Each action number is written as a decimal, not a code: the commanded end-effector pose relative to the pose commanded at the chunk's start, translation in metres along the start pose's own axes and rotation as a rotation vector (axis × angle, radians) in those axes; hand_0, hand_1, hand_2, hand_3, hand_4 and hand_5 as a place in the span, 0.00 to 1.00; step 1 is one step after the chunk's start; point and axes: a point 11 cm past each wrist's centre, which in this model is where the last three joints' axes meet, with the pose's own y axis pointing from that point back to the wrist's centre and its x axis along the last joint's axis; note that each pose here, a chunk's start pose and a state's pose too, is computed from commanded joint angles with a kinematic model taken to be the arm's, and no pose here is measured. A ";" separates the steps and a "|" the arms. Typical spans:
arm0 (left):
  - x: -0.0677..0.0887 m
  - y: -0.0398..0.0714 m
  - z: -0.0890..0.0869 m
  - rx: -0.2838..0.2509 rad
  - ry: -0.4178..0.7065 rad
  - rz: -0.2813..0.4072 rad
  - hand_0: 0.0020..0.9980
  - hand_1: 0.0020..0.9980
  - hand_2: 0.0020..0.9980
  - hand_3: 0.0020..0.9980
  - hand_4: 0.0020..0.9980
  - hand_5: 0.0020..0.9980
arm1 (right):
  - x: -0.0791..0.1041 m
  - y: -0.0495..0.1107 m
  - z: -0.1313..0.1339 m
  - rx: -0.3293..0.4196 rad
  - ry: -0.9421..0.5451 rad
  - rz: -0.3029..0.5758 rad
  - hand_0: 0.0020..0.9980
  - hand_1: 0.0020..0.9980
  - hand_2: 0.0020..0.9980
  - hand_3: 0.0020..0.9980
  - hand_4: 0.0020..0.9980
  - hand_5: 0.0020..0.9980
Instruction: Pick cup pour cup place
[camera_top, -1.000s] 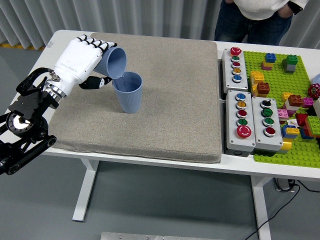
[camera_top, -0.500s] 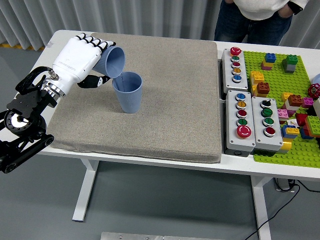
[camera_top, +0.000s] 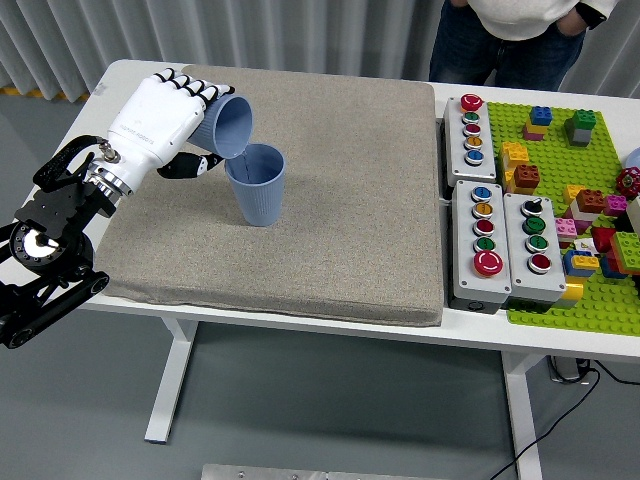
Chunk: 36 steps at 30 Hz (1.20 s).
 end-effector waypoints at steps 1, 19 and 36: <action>0.000 0.000 0.000 0.000 0.000 0.000 0.69 0.64 0.66 0.60 0.51 0.00 | 0.000 0.000 0.000 0.001 0.000 0.000 0.70 0.70 0.63 0.62 0.21 0.40; 0.004 -0.002 0.002 -0.010 -0.004 0.000 0.69 0.63 0.66 0.60 0.51 0.00 | -0.001 0.000 -0.003 0.005 -0.002 -0.001 0.70 0.70 0.63 0.62 0.21 0.39; 0.008 -0.004 0.004 -0.010 -0.009 0.012 0.69 0.63 0.66 0.59 0.51 0.00 | -0.001 0.000 -0.005 0.008 -0.005 -0.001 0.70 0.70 0.63 0.62 0.21 0.39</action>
